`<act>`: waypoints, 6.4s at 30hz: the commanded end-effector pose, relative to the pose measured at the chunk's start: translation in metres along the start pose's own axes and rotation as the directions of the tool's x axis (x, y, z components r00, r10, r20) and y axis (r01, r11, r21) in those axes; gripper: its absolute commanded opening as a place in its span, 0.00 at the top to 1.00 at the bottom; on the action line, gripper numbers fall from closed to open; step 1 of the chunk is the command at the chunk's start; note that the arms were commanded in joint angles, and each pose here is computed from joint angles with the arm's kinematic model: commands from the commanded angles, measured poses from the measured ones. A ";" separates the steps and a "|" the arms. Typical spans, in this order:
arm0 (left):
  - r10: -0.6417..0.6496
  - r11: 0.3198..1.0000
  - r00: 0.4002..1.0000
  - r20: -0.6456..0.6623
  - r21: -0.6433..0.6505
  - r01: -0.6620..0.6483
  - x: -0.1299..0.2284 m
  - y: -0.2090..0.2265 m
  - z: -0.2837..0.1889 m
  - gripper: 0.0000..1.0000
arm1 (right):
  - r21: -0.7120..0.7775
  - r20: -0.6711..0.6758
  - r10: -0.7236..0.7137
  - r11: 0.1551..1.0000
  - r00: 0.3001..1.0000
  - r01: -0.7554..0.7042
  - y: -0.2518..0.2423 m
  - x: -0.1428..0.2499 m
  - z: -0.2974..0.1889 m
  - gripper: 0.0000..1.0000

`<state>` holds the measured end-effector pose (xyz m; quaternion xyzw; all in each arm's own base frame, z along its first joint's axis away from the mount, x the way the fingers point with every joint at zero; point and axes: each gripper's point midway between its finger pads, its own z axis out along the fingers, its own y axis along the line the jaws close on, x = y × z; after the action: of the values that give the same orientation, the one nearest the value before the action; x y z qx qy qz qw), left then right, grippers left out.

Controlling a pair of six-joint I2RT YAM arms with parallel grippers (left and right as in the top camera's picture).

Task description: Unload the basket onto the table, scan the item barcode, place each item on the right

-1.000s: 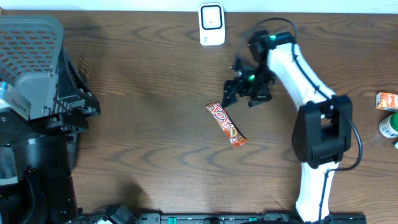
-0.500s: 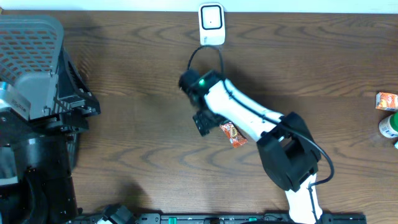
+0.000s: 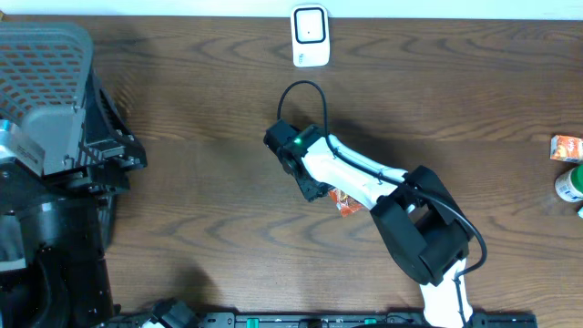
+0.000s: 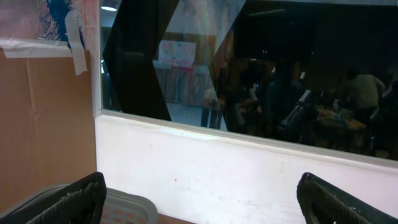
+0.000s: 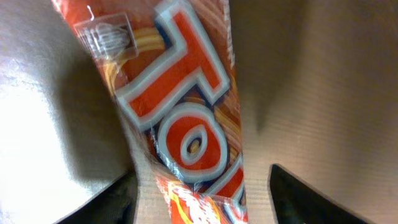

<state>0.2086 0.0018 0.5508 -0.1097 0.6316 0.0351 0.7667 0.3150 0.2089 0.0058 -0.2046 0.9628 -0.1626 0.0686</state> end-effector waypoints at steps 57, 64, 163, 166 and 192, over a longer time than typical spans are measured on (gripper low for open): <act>0.014 1.000 1.000 0.000 -0.009 -0.014 0.000 0.002 0.000 0.02 | -0.901 0.278 0.093 -0.321 0.956 0.293 0.066 0.007 -0.156 0.99; 0.014 1.000 1.000 0.000 -0.009 -0.014 0.000 0.002 0.000 0.02 | -0.826 0.452 0.093 -0.332 0.887 0.456 0.088 0.018 -0.165 0.99; 0.014 1.000 1.000 0.000 -0.008 -0.014 0.000 0.001 0.000 0.02 | 0.098 0.574 -0.117 0.992 0.811 0.073 -0.137 -0.288 -0.018 0.99; 0.014 1.000 1.000 0.000 -0.009 -0.014 0.000 0.002 0.000 0.02 | 0.081 0.589 -0.081 0.996 0.804 0.041 -0.139 -0.291 -0.020 0.99; 0.013 1.000 1.000 0.000 -0.009 -0.013 0.000 0.002 0.000 0.02 | -0.011 0.279 0.175 0.984 0.944 -0.179 -0.168 -0.181 -0.071 0.99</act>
<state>0.2086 0.0018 0.5508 -0.1097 0.6316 0.0351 0.7667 0.5319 0.1668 0.0574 -0.2402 0.9449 -0.1618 0.1529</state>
